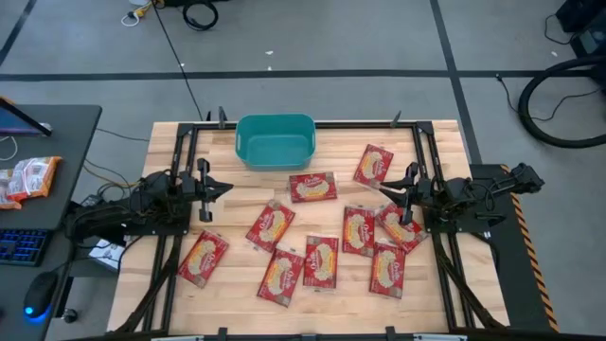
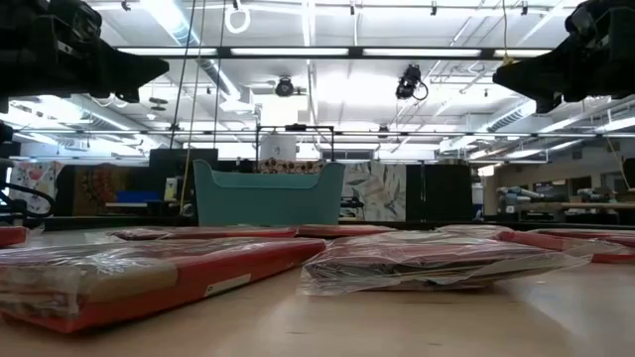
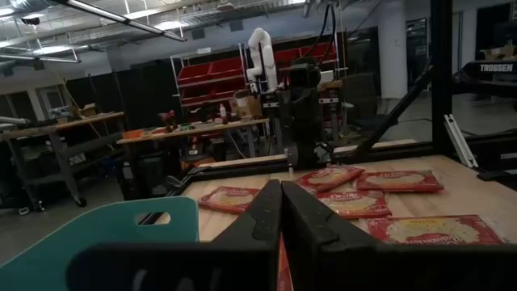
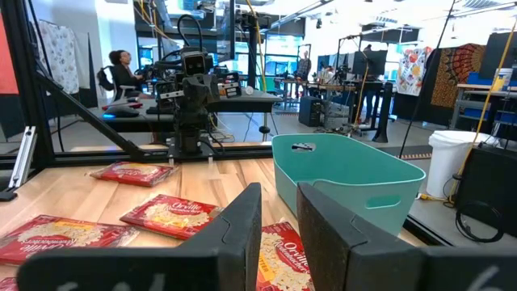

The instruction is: Sort popcorn bags into baskets

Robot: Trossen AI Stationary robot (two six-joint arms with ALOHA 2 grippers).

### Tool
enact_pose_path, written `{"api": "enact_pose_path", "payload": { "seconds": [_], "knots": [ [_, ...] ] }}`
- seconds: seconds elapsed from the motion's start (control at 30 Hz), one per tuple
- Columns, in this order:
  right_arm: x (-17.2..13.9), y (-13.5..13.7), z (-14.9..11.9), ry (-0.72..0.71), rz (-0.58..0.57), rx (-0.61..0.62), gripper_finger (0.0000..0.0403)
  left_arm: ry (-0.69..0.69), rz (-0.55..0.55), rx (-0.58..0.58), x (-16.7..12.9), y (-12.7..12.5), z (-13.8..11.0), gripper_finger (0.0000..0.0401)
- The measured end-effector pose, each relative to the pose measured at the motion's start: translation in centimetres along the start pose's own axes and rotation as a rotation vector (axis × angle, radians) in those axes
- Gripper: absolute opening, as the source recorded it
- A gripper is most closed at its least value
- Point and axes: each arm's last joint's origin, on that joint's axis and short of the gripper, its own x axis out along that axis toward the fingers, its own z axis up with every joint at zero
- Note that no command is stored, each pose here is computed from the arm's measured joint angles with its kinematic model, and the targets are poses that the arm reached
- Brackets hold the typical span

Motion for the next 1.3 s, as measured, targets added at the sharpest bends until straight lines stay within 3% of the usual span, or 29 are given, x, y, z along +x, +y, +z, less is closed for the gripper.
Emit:
{"api": "enact_pose_path", "payload": {
  "seconds": [1.0,1.03,1.17,1.3],
  "knots": [
    [0.0,0.0,0.0,0.0,0.0,0.0,0.0087,-0.02,0.003,0.0,0.0,0.0,0.2,0.0013],
    [0.0,0.0,0.0,-0.001,0.0,0.0,0.0087,-0.037,0.005,-0.025,0.0,0.1,0.4,0.0013],
    [0.0,0.0,0.3,-0.033,-0.003,0.017,0.0087,-0.103,-0.001,-0.306,-0.1,0.1,1.0,0.0013],
    [-0.1,-0.1,1.1,-0.107,-0.01,0.06,0.0087,-0.11,-0.004,-0.368,-0.1,0.1,1.0,0.0013]
  ]
}}
